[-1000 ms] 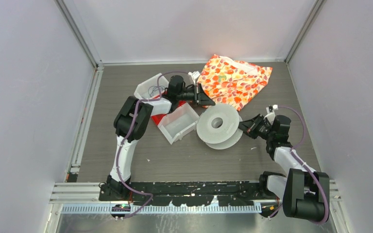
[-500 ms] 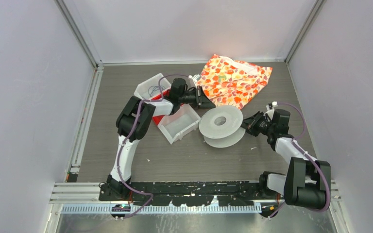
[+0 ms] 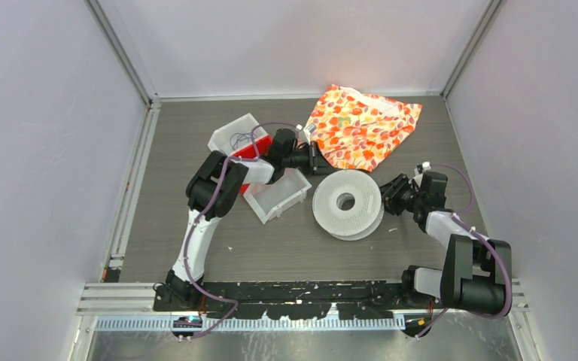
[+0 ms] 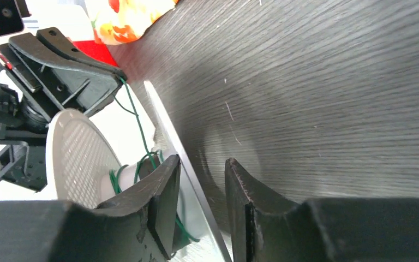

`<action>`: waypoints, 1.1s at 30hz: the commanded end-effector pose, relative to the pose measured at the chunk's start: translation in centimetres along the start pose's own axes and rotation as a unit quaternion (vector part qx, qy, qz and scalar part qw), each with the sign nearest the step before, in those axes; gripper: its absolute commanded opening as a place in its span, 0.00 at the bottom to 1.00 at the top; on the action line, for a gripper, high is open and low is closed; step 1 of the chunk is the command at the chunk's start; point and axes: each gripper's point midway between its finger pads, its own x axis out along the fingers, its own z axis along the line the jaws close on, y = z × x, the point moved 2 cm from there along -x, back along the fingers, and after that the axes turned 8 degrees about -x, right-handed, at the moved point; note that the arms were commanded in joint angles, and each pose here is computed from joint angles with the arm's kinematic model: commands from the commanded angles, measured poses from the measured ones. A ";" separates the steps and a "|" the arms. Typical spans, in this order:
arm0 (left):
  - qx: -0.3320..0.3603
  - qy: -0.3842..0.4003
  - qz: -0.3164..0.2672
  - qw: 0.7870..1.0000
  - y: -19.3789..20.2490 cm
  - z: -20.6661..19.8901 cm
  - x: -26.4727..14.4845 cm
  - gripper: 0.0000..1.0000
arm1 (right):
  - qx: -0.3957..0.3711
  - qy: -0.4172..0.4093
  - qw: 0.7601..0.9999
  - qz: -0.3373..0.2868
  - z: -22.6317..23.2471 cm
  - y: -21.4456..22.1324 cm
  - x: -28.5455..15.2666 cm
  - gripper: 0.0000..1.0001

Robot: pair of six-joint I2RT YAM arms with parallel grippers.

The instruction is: Wrap the cables

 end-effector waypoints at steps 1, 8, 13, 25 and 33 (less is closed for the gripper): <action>-0.006 -0.020 -0.001 1.000 1.2 0.8 -0.2 0.01 | -0.029 0.030 0.999 -0.035 0.2 -1.3 -0.9 0.42; -0.007 -0.021 -0.002 1.000 1.7 0.6 0.0 0.01 | -0.037 0.116 0.990 -0.065 -1.1 -2.2 -2.8 0.55; -0.009 -0.023 0.000 1.000 2.1 0.3 -0.4 0.00 | -0.034 0.169 0.981 -0.093 -1.6 -3.3 -4.3 0.60; -0.009 -0.064 0.028 0.998 4.0 0.5 -2.1 0.01 | -0.043 0.147 0.984 -0.087 0.8 -3.1 -6.2 0.66; 0.011 -0.113 0.038 0.993 4.4 0.4 -3.6 0.07 | -0.043 0.162 0.982 -0.092 0.7 -3.4 -6.5 0.67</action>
